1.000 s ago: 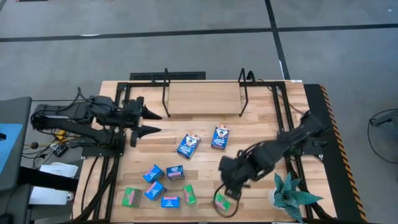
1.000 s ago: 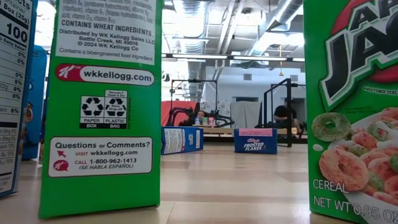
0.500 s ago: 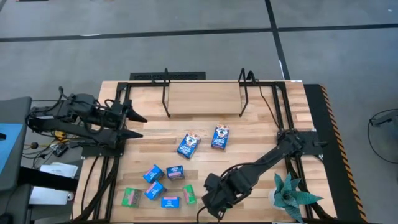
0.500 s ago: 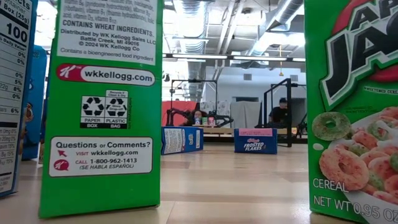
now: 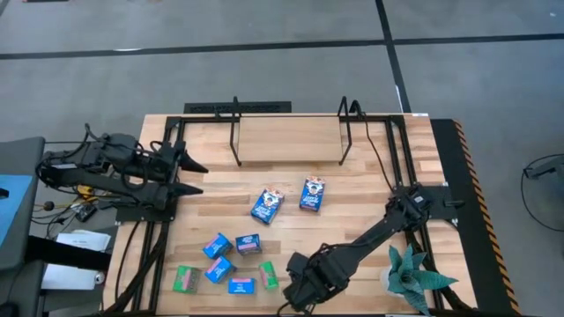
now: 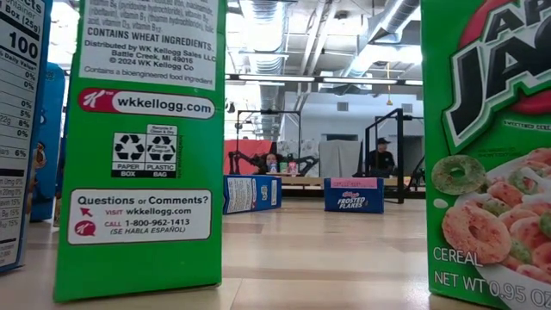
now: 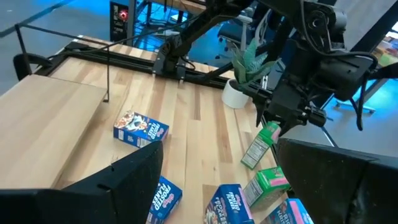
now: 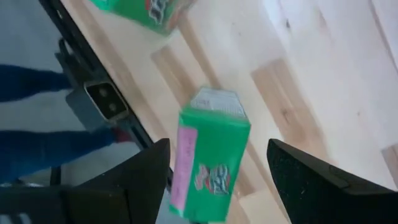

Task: Stack cereal on shelf
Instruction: Put the right green cereal box on the shelf

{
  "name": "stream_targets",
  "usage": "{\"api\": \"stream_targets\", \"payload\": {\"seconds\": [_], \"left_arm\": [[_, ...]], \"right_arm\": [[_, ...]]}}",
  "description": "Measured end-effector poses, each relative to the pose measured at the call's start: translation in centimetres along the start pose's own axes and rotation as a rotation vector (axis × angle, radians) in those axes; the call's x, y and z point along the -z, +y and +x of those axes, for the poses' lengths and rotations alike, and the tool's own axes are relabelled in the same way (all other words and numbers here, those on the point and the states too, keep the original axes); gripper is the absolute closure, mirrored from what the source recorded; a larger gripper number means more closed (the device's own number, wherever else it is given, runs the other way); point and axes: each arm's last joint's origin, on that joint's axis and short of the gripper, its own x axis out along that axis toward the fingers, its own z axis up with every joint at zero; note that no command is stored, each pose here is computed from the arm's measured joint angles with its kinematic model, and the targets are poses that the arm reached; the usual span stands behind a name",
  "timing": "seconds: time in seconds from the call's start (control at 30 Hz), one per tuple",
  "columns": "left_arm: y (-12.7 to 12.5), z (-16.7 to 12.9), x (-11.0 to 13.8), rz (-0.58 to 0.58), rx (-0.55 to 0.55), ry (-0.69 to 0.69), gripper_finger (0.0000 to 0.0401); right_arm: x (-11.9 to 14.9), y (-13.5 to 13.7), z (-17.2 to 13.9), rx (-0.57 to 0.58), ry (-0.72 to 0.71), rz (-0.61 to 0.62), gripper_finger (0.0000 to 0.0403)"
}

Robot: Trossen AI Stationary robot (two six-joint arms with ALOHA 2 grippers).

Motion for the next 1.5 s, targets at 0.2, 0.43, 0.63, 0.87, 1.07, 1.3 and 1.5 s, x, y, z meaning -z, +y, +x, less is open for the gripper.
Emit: {"api": "stream_targets", "payload": {"seconds": [0.2, 0.43, 0.63, 0.87, 1.07, 1.3, 1.5], "left_arm": [[0.0, 0.0, 0.0, -0.004, -0.012, -0.004, 0.0096], [0.0, 0.0, 0.0, -0.015, -0.016, -0.005, 0.0096], [0.1, 0.0, 0.0, -0.015, -0.022, -0.007, 0.0096], [0.1, 0.0, 0.0, -0.013, -0.036, -0.011, 0.0096], [0.2, 0.0, 0.0, -0.013, -0.055, -0.017, 0.0096], [0.2, 0.0, 0.0, -0.014, -0.062, -0.018, 0.0096], [0.3, 0.0, 0.2, -0.013, -0.071, 0.005, 0.0096]], "right_arm": [[0.1, -0.3, 0.0, 0.044, -0.021, -0.009, 0.0108], [0.0, 0.0, 0.0, 0.019, -0.039, -0.003, 0.0108], [0.8, 0.2, 0.6, 0.034, -0.046, -0.008, 0.0108], [1.3, 0.3, 2.1, 0.036, -0.019, 0.001, 0.0096], [0.9, 0.0, 2.4, 0.051, -0.014, 0.011, 0.0081], [0.8, -0.1, 2.5, 0.053, -0.014, -0.004, 0.0107], [0.9, -0.3, 3.4, 0.072, 0.006, 0.036, 0.0110]]}}
